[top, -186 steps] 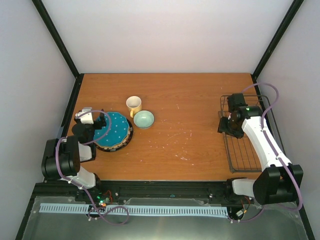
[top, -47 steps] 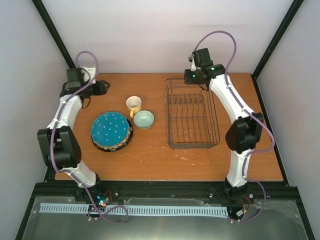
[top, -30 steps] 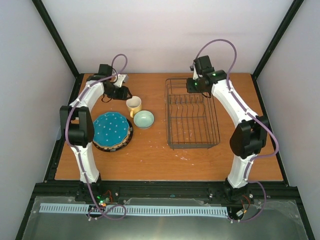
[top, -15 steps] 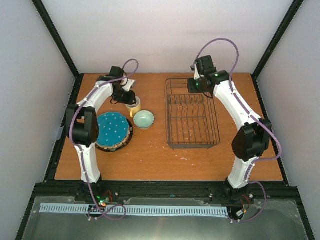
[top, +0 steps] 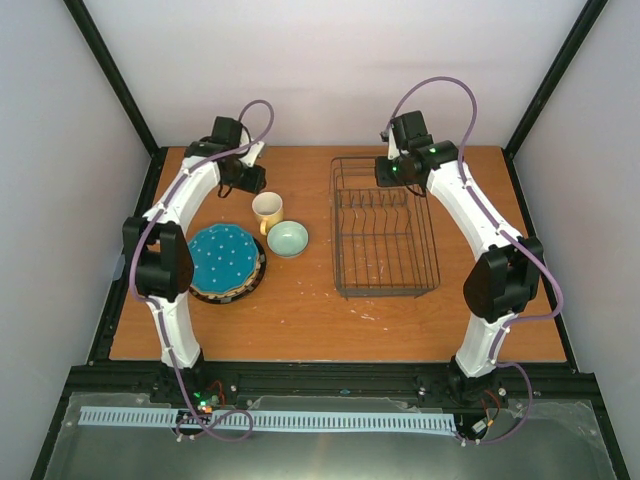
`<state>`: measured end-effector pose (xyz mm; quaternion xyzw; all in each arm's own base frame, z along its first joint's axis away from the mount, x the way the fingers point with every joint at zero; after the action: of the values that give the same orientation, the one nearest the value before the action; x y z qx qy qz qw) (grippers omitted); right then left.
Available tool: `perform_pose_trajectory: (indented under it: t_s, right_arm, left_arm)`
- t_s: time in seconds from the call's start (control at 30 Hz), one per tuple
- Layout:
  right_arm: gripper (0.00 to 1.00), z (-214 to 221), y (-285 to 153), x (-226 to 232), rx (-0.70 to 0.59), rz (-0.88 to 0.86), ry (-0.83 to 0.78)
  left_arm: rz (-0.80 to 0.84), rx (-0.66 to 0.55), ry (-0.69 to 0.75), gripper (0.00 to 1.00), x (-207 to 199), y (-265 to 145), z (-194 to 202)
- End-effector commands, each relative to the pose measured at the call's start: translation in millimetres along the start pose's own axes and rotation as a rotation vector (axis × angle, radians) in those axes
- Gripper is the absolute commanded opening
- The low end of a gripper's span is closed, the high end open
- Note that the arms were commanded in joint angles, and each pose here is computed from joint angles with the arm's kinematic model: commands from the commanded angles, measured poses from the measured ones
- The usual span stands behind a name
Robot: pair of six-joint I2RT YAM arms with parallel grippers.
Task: Load the mixed dishes into the dish rack
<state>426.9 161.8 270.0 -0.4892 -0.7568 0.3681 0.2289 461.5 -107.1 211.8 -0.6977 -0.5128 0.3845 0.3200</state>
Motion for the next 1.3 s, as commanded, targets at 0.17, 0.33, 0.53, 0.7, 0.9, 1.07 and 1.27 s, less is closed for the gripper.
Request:
perform_pose_trajectory:
  t_s: [0.17,0.33,0.53,0.7,0.9,1.07,1.27]
  right_arm:
    - [0.20,-2,3,-2,0.007,0.006,-0.018]
    - [0.20,-1,3,-3,0.013,0.006,-0.017]
    - [0.21,0,3,-4,0.020,0.009,-0.021]
    - [0.22,1,3,-5,0.025,0.009,-0.021]
    - [0.22,1,2,-6,0.025,0.017,-0.025]
    - [0.21,0,2,-6,0.023,0.010,-0.022]
    - [0.21,-24,-15,-2,-0.092,-0.057,0.007]
  left_arm:
    - [-0.083,0.049,0.042,0.46,14,12,19]
    - [-0.097,0.081,0.042,0.47,18,26,30]
    - [-0.062,0.129,0.020,0.46,19,51,37]
    - [-0.025,0.139,0.008,0.39,17,70,31]
    - [0.016,0.160,-0.009,0.01,14,83,28]
    - [0.008,0.060,-0.006,0.01,7,51,-2]
    - [-0.118,-0.331,0.005,0.01,1,-56,-75]
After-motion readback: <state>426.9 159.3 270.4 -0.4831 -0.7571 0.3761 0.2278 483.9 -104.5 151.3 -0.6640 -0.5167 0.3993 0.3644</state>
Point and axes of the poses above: each gripper's point midway between its finger pads, its own y axis out along the fingers, its own x axis along the line the jaws close on, z = x × y, the point moved 5 cm from there along -y, back along the fingers, and after that the axes turned 14 degrees about -y, right-handed, at the moved point
